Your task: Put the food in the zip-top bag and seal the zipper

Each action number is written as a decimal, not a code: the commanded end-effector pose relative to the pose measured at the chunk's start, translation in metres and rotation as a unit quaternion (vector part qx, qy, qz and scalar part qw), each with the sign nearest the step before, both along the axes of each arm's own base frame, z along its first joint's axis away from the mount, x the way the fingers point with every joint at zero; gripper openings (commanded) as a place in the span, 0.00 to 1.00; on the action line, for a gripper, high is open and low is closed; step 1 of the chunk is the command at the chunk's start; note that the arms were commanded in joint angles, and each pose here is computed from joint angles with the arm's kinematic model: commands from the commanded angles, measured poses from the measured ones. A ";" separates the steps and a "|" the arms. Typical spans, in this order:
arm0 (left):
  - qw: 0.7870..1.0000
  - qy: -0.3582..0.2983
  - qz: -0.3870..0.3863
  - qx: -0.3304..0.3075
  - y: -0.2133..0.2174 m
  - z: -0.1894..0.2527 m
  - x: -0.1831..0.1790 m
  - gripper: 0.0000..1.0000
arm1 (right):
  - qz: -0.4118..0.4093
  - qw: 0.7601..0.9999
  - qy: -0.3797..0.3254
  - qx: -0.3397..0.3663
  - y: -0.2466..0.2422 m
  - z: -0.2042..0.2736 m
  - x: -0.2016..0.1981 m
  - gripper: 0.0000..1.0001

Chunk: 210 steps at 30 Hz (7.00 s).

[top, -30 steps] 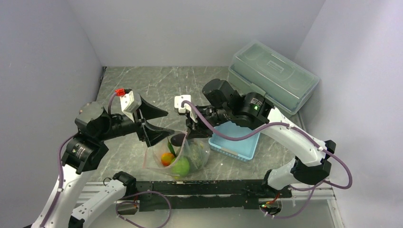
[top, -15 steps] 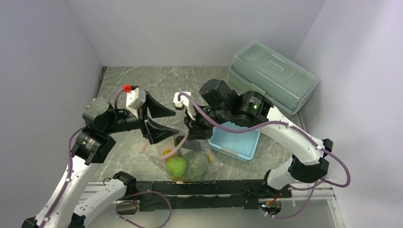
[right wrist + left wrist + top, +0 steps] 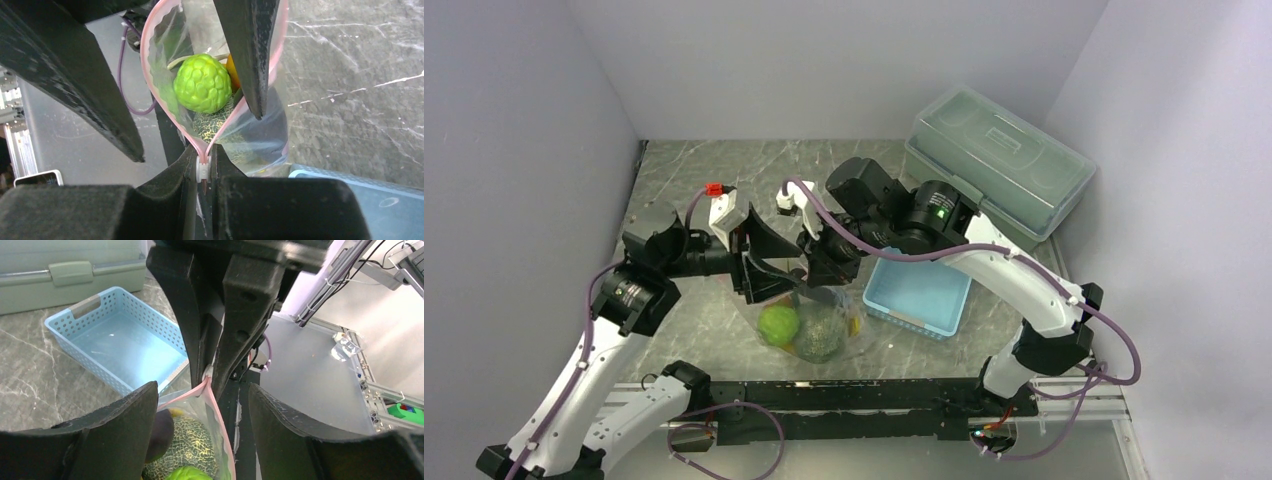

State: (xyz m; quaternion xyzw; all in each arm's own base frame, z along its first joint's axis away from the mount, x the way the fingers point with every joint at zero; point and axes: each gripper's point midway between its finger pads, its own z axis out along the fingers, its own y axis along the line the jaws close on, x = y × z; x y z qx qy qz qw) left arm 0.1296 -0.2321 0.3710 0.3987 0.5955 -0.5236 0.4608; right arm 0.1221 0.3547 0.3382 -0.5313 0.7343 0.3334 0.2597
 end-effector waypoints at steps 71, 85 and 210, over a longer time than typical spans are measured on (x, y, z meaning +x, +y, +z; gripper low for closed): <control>0.996 -0.052 -0.046 0.054 0.005 -0.031 -0.025 0.45 | -0.029 0.998 0.008 0.052 0.001 0.053 -0.003 0.00; 0.996 -0.055 -0.032 0.067 0.008 -0.037 -0.024 0.19 | -0.061 0.996 -0.006 0.067 -0.008 0.062 0.007 0.00; 0.996 -0.018 -0.091 0.001 -0.008 0.005 -0.033 0.30 | 0.091 0.962 -0.113 0.231 0.014 0.037 -0.026 0.00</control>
